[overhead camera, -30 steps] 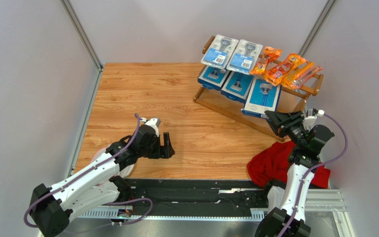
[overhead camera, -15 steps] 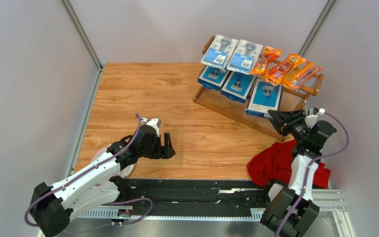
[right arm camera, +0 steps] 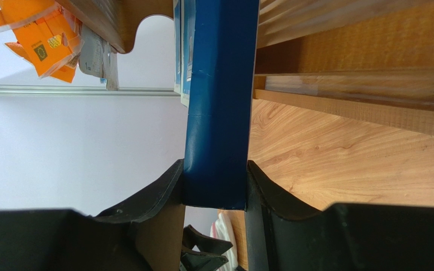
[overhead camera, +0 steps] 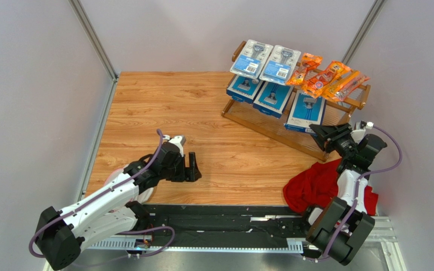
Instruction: Place and organize the shaving razors onto the shelf
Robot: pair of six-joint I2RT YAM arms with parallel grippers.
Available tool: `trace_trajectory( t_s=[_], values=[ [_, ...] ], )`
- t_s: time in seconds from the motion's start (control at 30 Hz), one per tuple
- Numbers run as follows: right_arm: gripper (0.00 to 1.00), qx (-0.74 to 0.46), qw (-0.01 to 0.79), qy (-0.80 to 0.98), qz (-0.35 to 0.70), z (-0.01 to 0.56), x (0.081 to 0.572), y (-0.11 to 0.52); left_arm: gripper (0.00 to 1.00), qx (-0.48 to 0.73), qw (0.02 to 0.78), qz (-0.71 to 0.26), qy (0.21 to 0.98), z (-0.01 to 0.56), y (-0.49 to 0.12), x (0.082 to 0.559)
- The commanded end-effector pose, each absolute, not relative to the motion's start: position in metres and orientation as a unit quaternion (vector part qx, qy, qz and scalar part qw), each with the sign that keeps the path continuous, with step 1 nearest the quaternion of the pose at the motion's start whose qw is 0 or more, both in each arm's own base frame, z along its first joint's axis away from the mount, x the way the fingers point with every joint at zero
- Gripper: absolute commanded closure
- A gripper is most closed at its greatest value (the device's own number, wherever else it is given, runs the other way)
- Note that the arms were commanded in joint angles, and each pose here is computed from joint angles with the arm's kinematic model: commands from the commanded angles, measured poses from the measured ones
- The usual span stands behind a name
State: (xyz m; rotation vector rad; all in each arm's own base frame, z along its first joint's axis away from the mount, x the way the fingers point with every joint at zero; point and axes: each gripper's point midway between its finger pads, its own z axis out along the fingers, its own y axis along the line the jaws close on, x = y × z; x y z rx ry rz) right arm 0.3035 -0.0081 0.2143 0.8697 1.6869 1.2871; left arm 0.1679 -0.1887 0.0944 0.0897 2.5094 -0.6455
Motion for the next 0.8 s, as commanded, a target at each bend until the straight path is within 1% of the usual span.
trace_trajectory(
  t_s=[0.0,0.17,0.43,0.53,0.63,0.67,0.7,0.73,0.77],
  values=[
    [1.0,0.313,0.467,0.668,0.488,0.237,0.318,-0.023,0.12,0.04,0.279,-0.254,0.925,0.098,-0.195,0.171],
    [0.97,0.326,0.466,0.679,0.465,0.224,0.324,-0.028,0.13,0.041,0.276,-0.259,0.925,0.096,-0.197,0.171],
    [0.92,0.322,0.446,0.697,0.459,0.209,0.332,-0.012,0.13,0.048,0.268,-0.267,0.924,0.096,-0.202,0.169],
    [0.87,0.323,0.446,0.7,0.455,0.21,0.335,-0.011,0.14,0.048,0.267,-0.269,0.924,0.096,-0.202,0.168],
    [0.75,0.329,0.444,0.702,0.45,0.208,0.338,-0.013,0.14,0.047,0.268,-0.274,0.923,0.097,-0.203,0.167],
    [0.66,0.331,0.442,0.703,0.448,0.207,0.338,-0.013,0.14,0.046,0.267,-0.275,0.923,0.096,-0.203,0.167],
    [0.62,0.335,0.437,0.705,0.447,0.206,0.338,-0.014,0.14,0.047,0.266,-0.275,0.923,0.096,-0.203,0.167],
    [0.51,0.335,0.437,0.708,0.442,0.204,0.338,-0.014,0.14,0.047,0.265,-0.276,0.923,0.095,-0.203,0.167],
    [0.46,0.336,0.438,0.71,0.438,0.203,0.337,-0.015,0.14,0.046,0.265,-0.276,0.923,0.095,-0.203,0.166]
  ],
)
